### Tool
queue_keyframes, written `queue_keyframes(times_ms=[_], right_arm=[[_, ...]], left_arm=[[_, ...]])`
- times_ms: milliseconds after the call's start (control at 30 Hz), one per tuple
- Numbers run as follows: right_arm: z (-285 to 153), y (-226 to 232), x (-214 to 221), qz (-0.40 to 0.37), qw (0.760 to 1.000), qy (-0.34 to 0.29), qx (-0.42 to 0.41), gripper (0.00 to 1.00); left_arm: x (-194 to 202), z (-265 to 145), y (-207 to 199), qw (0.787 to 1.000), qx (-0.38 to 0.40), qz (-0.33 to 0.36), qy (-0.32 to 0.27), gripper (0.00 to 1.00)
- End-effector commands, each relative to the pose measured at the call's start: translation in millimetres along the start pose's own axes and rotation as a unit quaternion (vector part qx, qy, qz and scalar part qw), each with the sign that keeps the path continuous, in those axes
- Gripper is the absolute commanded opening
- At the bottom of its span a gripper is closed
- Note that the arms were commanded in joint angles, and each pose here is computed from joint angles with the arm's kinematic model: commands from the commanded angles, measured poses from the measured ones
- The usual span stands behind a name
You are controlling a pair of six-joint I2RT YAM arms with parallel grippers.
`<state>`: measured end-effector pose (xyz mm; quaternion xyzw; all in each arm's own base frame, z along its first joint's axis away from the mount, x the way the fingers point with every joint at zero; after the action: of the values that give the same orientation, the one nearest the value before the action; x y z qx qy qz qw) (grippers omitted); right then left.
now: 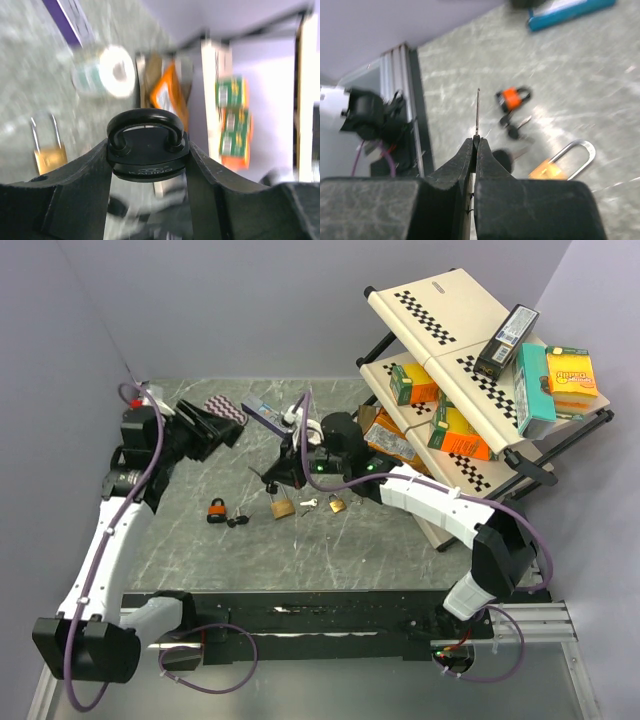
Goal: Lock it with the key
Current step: Remove the key from the lock, then place the key at the center of the board.
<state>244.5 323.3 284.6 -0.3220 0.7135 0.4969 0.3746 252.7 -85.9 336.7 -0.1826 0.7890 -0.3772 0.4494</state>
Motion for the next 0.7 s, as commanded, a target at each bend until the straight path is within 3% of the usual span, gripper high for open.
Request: queue_keyframes(times_ms=[0, 67, 200, 267, 300, 400, 667], right_arm=[[-9.6, 21.9, 0.4, -0.002, 0.999, 0.002, -0.035, 0.0], [-9.2, 21.9, -1.5, 0.0, 1.0, -0.001, -0.031, 0.0], [6.9, 12.0, -4.4, 0.025, 0.999, 0.006, -0.021, 0.0], [15.4, 16.2, -23.0, 0.03, 0.999, -0.001, -0.035, 0.0], [26.6, 9.9, -20.6, 0.042, 0.998, 0.006, -0.037, 0.0], [52.8, 7.3, -28.5, 0.075, 0.996, -0.005, -0.052, 0.0], [142.2, 12.4, -14.8, 0.127, 0.987, -0.004, -0.1, 0.0]], left_arm=[[-54.9, -9.8, -30.0, 0.99, 0.038, 0.046, -0.128, 0.01], [-57.6, -8.9, -22.8, 0.991, 0.019, 0.059, -0.122, 0.01], [-69.6, -17.6, 1.3, 0.982, -0.028, 0.163, -0.091, 0.01], [-66.4, -18.9, 21.8, 0.985, -0.041, 0.169, -0.018, 0.01], [-79.2, -28.0, 30.5, 0.978, -0.058, 0.2, -0.017, 0.01], [-87.0, -40.7, 64.8, 0.973, -0.094, 0.207, 0.045, 0.01], [-96.8, -78.5, 128.2, 0.944, -0.184, 0.251, 0.113, 0.01]])
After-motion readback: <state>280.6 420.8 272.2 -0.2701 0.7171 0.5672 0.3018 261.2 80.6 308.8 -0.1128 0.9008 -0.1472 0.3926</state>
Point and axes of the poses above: each gripper's point midway between its finger pads, its own z axis out along the fingers, its own y axis along the line the jaws close on, x = y × z, the point moved 9 cm from there along -z, back along the fingers, and after that the axes turned 12 degrees about z, right-handed, at the moved point
